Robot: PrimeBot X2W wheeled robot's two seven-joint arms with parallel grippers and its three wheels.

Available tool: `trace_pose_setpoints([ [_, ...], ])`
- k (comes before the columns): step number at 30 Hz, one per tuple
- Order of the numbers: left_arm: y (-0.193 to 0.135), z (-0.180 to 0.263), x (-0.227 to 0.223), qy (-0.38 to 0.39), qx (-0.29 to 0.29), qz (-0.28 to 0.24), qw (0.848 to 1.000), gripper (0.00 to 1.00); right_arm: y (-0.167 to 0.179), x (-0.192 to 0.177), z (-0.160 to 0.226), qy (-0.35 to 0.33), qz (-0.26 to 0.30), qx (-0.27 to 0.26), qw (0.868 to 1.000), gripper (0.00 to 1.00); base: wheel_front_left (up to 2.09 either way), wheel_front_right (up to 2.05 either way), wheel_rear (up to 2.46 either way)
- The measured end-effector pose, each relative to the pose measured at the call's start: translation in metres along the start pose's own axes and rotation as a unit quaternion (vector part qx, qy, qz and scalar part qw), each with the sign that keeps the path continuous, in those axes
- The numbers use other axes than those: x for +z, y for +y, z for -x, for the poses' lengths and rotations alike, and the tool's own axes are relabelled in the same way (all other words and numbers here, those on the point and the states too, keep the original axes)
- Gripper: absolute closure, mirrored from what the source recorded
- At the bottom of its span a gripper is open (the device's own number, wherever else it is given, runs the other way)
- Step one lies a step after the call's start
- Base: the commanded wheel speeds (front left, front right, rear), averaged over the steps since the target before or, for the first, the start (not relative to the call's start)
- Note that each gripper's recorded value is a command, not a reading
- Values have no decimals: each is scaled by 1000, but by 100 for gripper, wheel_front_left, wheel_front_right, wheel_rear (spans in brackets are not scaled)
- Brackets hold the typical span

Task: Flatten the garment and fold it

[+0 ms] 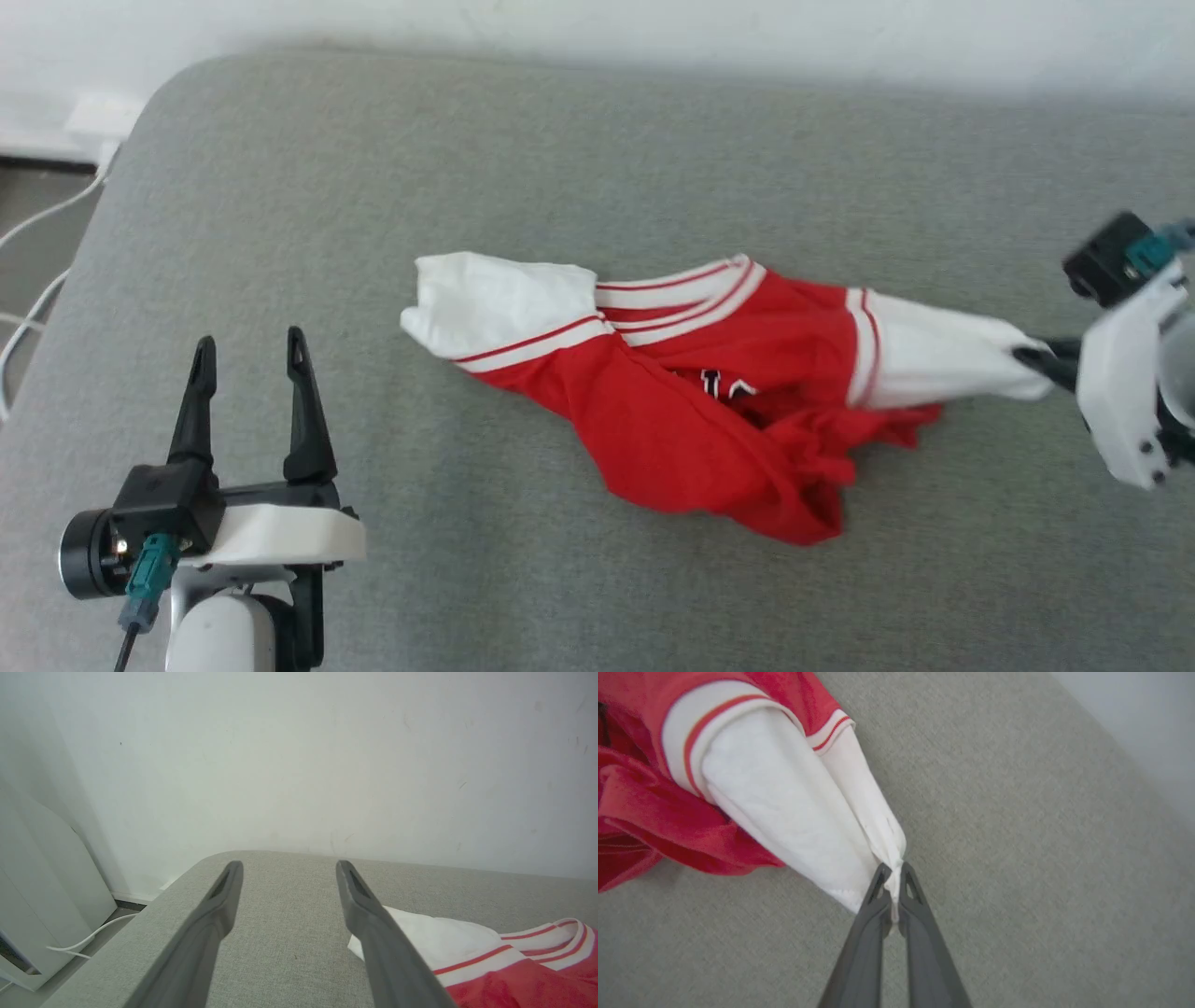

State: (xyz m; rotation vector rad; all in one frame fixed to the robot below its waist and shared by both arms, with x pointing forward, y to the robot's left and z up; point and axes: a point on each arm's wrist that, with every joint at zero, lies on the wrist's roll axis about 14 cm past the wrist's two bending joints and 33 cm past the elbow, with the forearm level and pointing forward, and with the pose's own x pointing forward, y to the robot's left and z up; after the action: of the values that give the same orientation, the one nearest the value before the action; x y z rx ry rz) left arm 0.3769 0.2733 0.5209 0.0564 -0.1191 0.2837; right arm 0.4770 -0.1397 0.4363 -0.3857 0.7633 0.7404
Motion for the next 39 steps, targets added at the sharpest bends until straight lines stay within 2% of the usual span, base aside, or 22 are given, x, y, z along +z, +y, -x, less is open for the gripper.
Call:
trace_pose_setpoints([
  [4,-12,-3,6,-11,-18,6,1000,0,-12,-49,28,43,-41,-30,998,100,0,0,0],
  [11,-25,-3,14,-22,-38,14,999,0,8,-130,47,132,-96,-31,986,100,0,0,0],
  [16,-25,-2,10,-15,-39,13,999,0,13,-136,41,133,-114,-30,984,100,0,0,0],
  [17,-25,-1,9,-14,-39,12,999,0,13,-133,40,123,-117,-33,985,72,0,0,0],
  [18,-25,1,8,-12,-40,10,999,0,11,-129,39,109,-119,-37,986,0,0,0,0],
  [22,-27,1,9,-14,-53,-1,999,0,8,-93,36,15,-110,-52,992,0,0,0,0],
  [27,-34,-15,29,-47,-88,-21,995,0,-19,-44,61,-120,-96,-103,983,0,0,0,0],
  [30,-45,-34,51,-80,-118,-29,989,0,-36,-21,84,-188,-82,-137,969,0,0,0,0],
  [34,-77,-60,73,-98,-180,-49,978,0,-53,0,111,-269,-64,-180,944,0,0,0,0],
  [39,-123,-94,83,-51,-245,-73,966,0,-55,6,123,-328,-62,-217,917,0,0,0,0],
])
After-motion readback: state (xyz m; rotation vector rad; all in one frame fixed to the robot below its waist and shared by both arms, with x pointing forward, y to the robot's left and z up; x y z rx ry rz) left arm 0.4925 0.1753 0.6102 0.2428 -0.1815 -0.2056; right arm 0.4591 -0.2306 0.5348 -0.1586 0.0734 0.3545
